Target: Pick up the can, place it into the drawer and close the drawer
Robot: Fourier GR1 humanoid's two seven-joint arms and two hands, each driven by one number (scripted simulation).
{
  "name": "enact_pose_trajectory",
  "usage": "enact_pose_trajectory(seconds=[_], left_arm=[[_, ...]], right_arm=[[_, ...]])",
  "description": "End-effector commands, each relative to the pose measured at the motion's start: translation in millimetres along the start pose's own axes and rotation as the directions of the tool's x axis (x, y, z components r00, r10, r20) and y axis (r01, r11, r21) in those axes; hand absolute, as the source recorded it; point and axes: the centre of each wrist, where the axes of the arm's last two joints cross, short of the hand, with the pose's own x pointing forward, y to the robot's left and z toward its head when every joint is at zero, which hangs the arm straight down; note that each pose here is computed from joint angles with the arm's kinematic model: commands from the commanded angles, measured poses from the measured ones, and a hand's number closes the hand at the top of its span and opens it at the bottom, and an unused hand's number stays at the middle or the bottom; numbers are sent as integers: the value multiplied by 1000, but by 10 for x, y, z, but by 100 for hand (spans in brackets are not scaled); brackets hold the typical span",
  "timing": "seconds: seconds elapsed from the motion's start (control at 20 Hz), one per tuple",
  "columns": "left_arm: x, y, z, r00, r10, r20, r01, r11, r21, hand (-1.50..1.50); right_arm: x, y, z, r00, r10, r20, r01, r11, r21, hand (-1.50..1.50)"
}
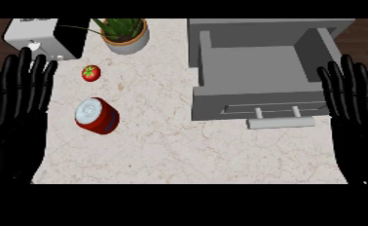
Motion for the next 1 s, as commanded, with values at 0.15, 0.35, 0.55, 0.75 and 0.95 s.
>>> enact_pose_trajectory(seconds=[0.15,0.35,0.55,0.75,0.95], left_arm=[[-94,333,85,999,38,-10,-39,997,-70,-150],[-305,572,386,928,29,-372,5,996,89,-150],[-102,690,159,922,39,-386,4,994,112,-150],[14,914,327,908,47,-417,-3,994,105,-150],[-11,854,278,917,68,-393,-37,996,86,-150]], right_arm=[[41,-163,-166,1000,-3,-8,2,999,-48,-150],[-115,-195,191,959,-4,-284,-46,985,-169,-150],[-20,-248,118,951,-22,-308,-34,984,-175,-150],[-74,-271,292,951,-21,-308,-43,979,-202,-150],[-186,-183,299,957,-8,-290,-48,981,-187,-150]])
